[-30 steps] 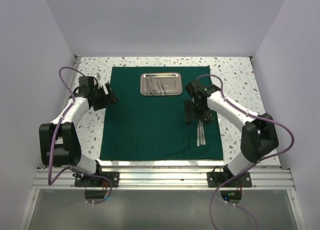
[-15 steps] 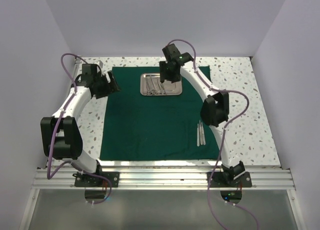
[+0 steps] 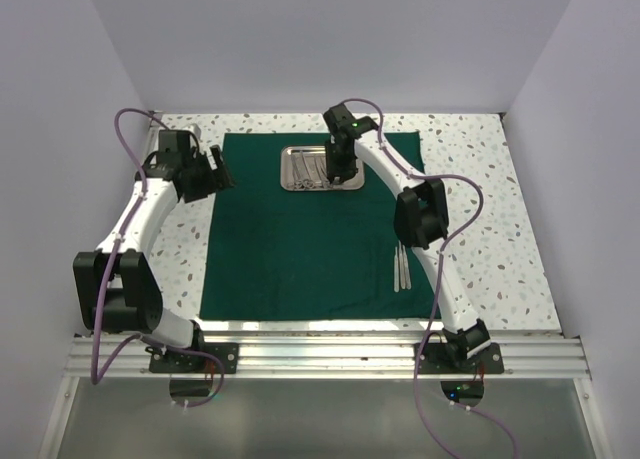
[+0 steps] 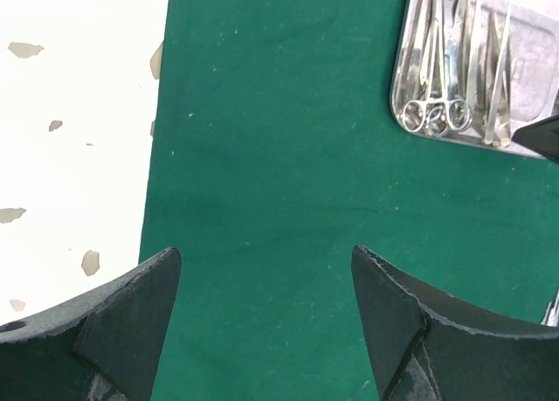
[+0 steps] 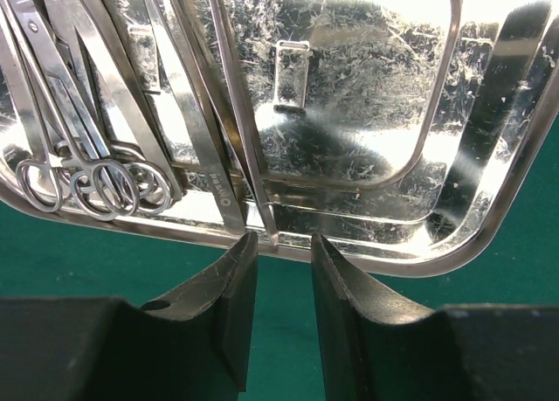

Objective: Open and lay out the surgical kit
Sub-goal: Pick up the medical item from the container.

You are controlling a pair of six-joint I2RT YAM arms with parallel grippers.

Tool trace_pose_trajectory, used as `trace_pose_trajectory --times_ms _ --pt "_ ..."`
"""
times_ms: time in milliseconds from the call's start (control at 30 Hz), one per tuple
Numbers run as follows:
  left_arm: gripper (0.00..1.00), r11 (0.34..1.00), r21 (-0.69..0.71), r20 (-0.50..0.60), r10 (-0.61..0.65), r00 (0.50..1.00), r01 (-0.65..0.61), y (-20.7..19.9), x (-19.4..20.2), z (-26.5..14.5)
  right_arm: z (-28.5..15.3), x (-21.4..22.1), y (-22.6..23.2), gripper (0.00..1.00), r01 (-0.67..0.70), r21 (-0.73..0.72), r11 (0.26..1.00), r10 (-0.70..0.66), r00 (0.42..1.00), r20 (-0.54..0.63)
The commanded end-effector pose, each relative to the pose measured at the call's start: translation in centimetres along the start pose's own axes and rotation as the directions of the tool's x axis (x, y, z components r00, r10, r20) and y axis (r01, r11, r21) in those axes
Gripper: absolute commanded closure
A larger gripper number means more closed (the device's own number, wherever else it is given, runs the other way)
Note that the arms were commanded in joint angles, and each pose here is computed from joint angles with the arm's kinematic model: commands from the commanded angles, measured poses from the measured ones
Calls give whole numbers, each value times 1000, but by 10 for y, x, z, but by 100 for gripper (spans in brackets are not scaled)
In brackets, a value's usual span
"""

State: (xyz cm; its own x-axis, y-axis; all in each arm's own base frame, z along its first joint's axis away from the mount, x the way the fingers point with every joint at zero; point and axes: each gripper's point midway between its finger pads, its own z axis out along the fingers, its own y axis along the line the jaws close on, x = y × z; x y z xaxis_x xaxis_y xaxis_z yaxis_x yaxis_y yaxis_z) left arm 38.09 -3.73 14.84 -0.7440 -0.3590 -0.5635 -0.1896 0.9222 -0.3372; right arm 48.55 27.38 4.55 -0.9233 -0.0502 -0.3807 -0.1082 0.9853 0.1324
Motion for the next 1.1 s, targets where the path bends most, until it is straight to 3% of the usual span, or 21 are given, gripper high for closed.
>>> trace_pose_trajectory --times_ms 0,300,500,600,700,933,1033,1067 --pt "17 1000 -6 -2 2 1000 -2 1 5 -6 3 -3 4 66 -11 -27 1000 11 1000 -3" --pt "17 998 -59 7 32 999 -31 13 9 -14 27 4 3 67 -21 -12 1000 21 999 -24" --pt "17 997 -70 10 43 999 -42 16 10 -16 35 0 3 83 -34 -2 999 34 999 -6" --pt "17 996 -72 12 46 999 -45 16 8 -15 35 -3 0 98 -34 10 999 34 999 3" --pt "17 997 -68 12 47 999 -46 15 6 -13 32 -4 -4 100 -27 21 999 27 1000 8" --pt "17 998 -38 17 50 999 -49 9 1 -9 -16 -47 -7 100 -61 -2 998 60 988 143" --pt "17 999 -17 11 51 999 -51 5 0 -6 -48 -53 -5 100 -68 -21 997 71 981 179" --pt "17 999 -10 14 52 999 -52 4 -1 -6 -78 -62 -2 100 -66 -45 997 75 971 227"
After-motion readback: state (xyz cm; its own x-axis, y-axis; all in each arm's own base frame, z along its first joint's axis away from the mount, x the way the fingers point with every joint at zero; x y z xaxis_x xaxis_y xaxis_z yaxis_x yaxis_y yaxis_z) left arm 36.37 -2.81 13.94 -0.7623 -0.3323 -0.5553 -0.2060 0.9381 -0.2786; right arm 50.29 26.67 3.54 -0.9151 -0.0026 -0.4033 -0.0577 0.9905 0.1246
